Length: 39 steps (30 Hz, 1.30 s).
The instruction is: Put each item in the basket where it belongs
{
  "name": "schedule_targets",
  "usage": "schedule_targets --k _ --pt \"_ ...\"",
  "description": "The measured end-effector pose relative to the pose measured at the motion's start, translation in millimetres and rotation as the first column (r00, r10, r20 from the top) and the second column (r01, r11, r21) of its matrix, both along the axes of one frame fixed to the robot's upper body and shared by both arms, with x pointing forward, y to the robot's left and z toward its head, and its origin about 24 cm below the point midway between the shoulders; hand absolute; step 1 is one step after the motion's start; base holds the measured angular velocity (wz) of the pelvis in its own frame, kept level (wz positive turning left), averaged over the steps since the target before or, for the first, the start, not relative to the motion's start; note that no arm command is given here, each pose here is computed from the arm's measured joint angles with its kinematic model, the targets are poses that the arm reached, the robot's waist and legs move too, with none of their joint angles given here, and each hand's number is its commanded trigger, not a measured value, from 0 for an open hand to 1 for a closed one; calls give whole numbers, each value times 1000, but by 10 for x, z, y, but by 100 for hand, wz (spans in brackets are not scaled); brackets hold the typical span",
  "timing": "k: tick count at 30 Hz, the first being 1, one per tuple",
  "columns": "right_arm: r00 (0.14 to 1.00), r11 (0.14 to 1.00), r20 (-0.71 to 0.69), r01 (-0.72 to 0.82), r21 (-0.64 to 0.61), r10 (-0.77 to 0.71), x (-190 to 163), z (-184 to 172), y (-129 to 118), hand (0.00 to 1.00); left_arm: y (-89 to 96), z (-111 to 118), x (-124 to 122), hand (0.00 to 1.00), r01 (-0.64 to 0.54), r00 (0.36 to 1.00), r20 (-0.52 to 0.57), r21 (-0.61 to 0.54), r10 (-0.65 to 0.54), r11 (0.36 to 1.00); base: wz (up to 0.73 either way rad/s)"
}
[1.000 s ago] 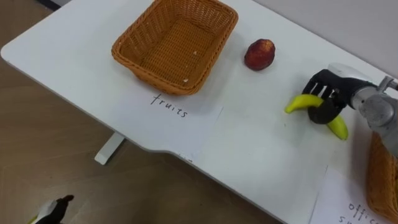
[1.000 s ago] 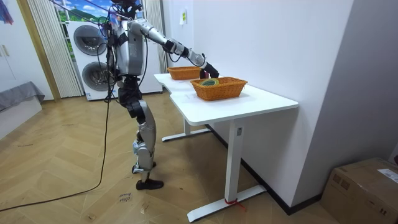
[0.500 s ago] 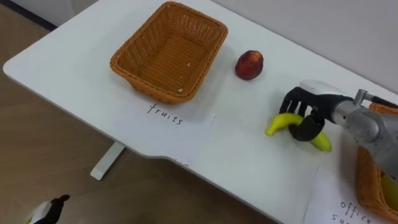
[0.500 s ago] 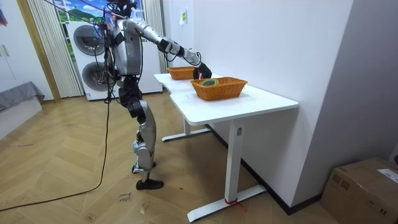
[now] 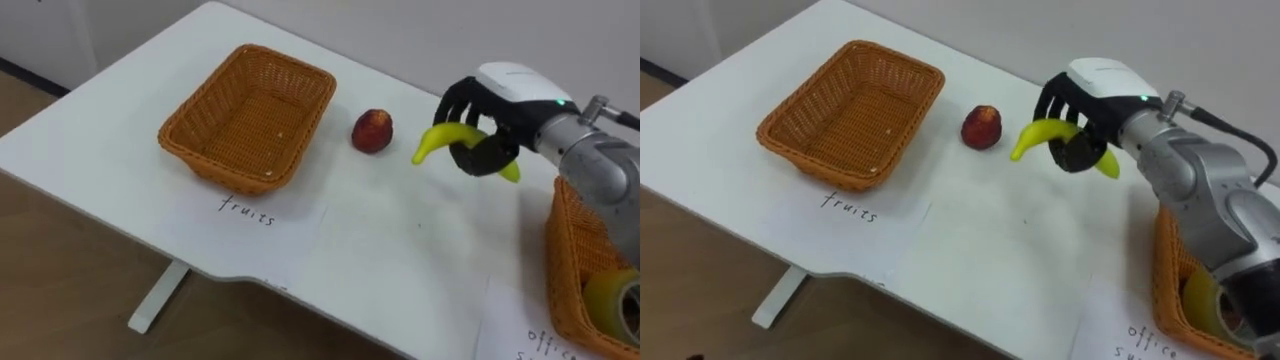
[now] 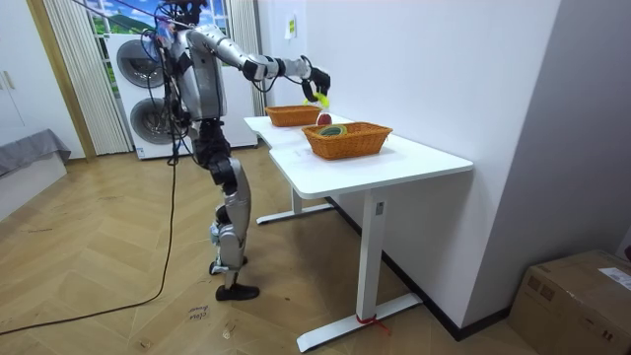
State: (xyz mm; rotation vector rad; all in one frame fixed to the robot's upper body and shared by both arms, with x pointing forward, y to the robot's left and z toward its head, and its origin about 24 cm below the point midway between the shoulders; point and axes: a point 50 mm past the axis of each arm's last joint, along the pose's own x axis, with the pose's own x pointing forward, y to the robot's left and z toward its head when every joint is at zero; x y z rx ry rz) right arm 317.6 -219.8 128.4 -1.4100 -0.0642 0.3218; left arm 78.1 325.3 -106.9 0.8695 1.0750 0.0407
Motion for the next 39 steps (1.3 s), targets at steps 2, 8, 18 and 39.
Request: schedule_targets --k 2,8,18,39 --pt "1000 1000 14 0 -5 0 -3 26 -9 100 7 -3 -25 0 -15 1000 -4 -9 15 1000 0" --pt "999 999 44 11 -31 -9 -1 76 -22 100 -62 -57 -92 0 -49 999 -18 -37 48 998 4" --pt "986 994 135 -88 -67 96 -74 267 221 100 -18 -75 -226 0 -95 995 -43 -37 93 995 3" --pt "946 967 197 -246 -70 256 -213 327 587 100 -14 -120 -476 0 -113 986 -130 -58 105 992 9"
